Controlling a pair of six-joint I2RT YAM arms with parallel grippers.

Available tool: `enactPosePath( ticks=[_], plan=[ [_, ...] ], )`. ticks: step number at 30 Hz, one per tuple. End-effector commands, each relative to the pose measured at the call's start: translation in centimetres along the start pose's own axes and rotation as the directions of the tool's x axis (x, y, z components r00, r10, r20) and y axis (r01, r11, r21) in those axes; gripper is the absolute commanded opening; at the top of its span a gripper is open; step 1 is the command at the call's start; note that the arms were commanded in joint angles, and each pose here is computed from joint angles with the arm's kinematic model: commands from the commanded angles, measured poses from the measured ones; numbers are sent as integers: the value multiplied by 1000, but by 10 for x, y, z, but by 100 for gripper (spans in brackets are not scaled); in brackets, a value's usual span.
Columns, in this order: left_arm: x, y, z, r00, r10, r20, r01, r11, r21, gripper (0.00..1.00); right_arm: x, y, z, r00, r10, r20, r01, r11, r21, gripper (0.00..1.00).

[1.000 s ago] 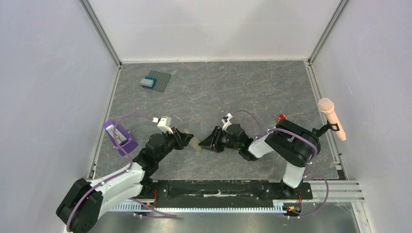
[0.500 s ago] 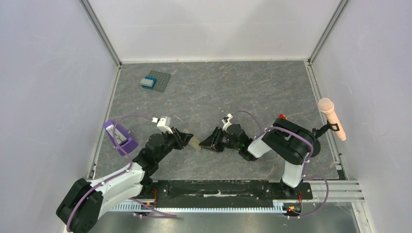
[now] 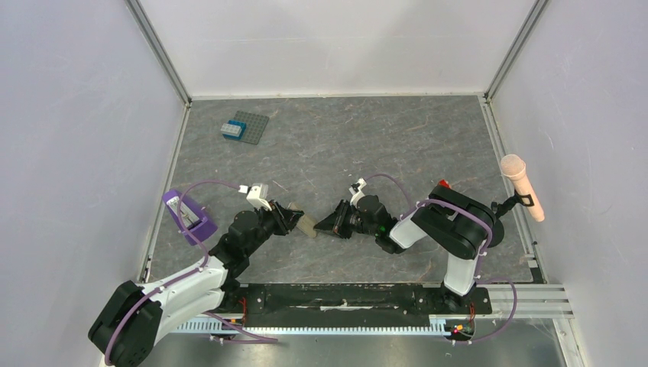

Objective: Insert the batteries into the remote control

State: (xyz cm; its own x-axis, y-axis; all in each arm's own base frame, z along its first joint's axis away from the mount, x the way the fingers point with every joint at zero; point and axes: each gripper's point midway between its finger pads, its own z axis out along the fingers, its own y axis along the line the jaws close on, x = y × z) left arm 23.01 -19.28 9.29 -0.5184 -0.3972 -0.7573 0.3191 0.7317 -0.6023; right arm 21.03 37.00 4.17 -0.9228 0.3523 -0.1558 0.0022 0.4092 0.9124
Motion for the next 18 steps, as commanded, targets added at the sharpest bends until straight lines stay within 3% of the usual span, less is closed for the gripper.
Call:
enactPosePath(
  ticks=[1, 6, 12, 18],
  plan=[
    [21, 15, -4, 998, -1, -63, -2, 999, -46, 2, -5, 14, 2, 1000, 2, 18, -1, 998, -61, 14],
    [21, 15, -4, 998, -1, -63, -2, 999, -47, 2, -5, 9, 2, 1000, 1, 21, 0, 999, -43, 16],
    [21, 16, -4, 998, -5, -61, 2, 999, -48, 2, -6, 3, 3, 999, -5, 32, 6, 1000, -25, 26],
    [21, 15, -4, 998, -11, -64, 8, 999, -48, 2, -7, 4, 6, 999, 12, 38, -10, 999, -53, 28]
  ],
)
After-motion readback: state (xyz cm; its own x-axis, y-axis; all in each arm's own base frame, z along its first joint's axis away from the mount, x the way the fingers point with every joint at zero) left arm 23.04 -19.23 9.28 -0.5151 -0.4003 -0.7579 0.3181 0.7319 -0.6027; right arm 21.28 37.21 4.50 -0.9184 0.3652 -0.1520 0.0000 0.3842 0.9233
